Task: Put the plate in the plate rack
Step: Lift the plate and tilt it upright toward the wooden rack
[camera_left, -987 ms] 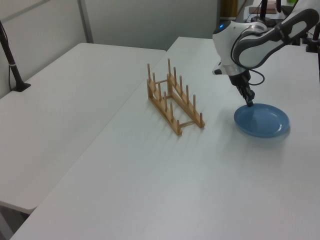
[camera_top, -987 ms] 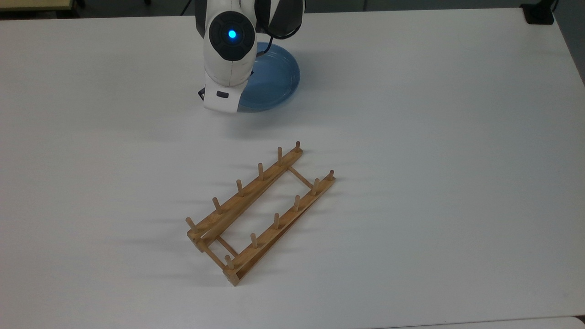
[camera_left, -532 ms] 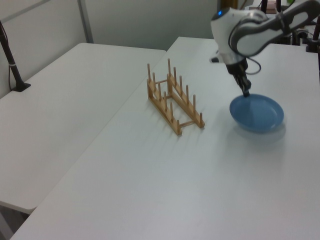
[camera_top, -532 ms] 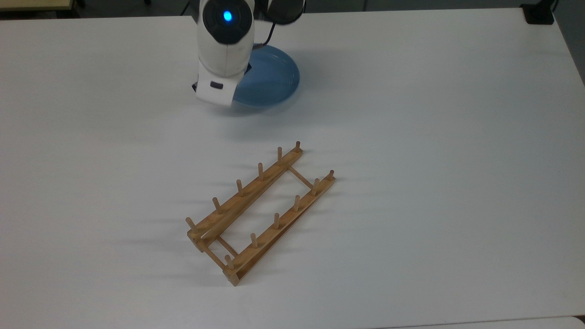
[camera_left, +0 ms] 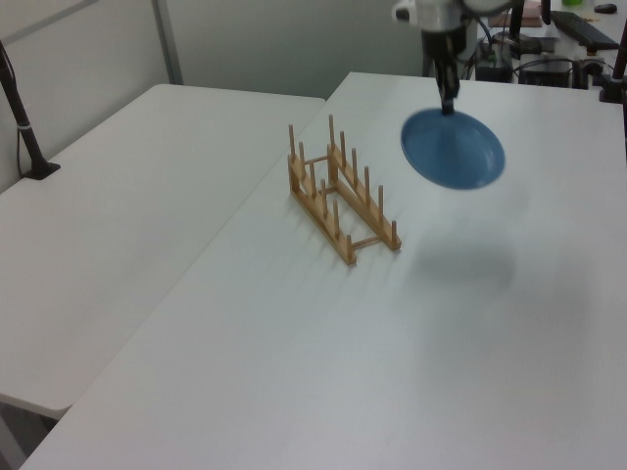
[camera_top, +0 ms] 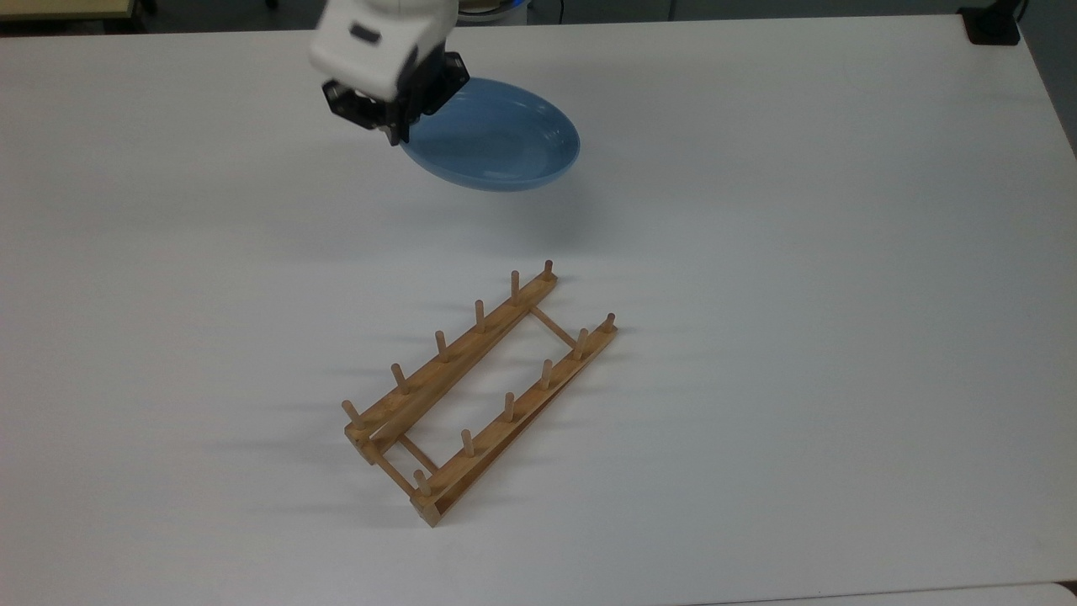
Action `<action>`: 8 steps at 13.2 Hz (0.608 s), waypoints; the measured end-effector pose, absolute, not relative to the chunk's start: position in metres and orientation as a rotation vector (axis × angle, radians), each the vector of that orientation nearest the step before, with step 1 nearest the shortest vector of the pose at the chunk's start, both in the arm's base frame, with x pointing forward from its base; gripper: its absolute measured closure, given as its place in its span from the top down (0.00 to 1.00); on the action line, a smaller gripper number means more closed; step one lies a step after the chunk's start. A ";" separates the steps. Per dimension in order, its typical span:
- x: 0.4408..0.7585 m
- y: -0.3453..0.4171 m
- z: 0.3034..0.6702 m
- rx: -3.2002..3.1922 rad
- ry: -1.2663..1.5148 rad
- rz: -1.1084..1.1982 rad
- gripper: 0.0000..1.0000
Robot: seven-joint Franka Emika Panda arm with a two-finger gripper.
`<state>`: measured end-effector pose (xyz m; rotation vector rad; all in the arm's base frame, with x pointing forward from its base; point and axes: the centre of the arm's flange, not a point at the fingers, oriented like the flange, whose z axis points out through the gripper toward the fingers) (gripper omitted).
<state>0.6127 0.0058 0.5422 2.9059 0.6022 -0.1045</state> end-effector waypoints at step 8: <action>0.657 0.010 0.596 2.738 0.040 0.568 0.04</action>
